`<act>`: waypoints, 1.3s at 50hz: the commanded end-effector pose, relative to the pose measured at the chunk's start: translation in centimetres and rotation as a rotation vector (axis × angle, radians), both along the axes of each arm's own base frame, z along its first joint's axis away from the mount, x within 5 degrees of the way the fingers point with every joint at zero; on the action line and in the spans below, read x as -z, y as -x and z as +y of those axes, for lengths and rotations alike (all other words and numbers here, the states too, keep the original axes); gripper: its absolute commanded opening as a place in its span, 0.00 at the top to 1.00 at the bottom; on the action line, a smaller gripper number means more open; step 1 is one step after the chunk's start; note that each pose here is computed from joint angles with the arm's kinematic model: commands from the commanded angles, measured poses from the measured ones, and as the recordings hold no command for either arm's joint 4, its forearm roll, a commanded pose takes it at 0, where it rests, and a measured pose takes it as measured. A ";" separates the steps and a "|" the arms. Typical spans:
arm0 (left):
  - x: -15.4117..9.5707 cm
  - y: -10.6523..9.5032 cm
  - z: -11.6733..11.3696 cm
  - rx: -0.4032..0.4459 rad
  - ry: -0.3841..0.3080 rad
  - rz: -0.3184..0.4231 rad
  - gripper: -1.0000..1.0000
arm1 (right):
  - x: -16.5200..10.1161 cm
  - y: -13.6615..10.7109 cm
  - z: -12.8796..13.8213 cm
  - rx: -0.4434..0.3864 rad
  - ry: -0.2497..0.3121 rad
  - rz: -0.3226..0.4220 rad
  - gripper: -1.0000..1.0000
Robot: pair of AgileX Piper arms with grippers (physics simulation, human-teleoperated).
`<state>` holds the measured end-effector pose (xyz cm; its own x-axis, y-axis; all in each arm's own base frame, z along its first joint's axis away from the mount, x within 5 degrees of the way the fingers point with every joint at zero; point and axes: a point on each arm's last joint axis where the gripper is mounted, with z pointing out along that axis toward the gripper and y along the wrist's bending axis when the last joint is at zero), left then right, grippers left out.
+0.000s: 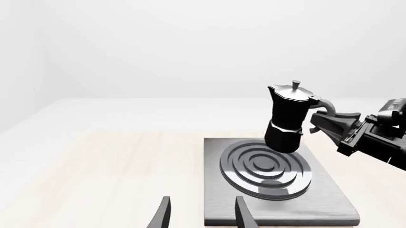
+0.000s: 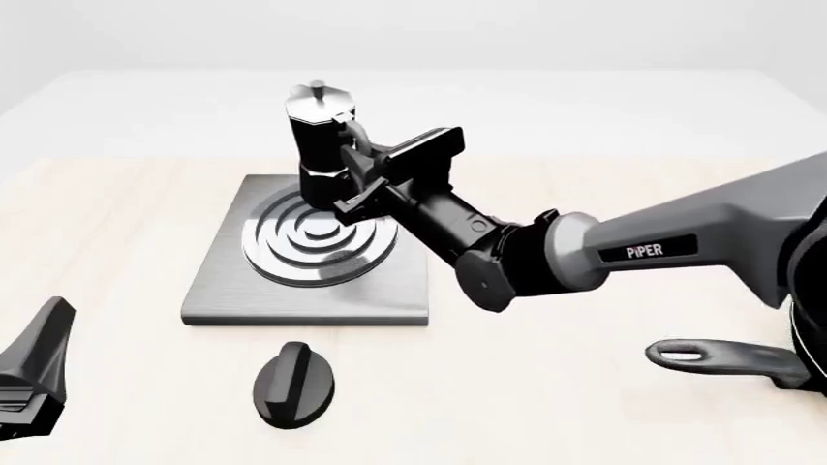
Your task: Put the moka pot on the stove.
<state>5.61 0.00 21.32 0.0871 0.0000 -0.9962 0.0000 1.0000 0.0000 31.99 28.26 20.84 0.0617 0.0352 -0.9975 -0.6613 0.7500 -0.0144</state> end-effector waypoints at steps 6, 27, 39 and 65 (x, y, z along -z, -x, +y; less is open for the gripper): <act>0.0 0.0 0.0 0.000 0.000 0.000 0.00 | -0.6 -0.2 1.0 -0.014 -0.025 -0.012 1.00; 0.0 0.0 0.0 0.000 0.000 0.000 0.00 | 0.9 -0.6 1.8 -0.022 -0.004 0.026 1.00; 0.0 0.0 0.0 0.000 0.000 0.000 0.00 | 1.4 -0.8 2.0 -0.023 0.009 0.044 1.00; 0.0 0.0 0.0 0.000 0.000 0.000 0.00 | 2.3 -1.2 2.3 -0.022 0.035 0.074 1.00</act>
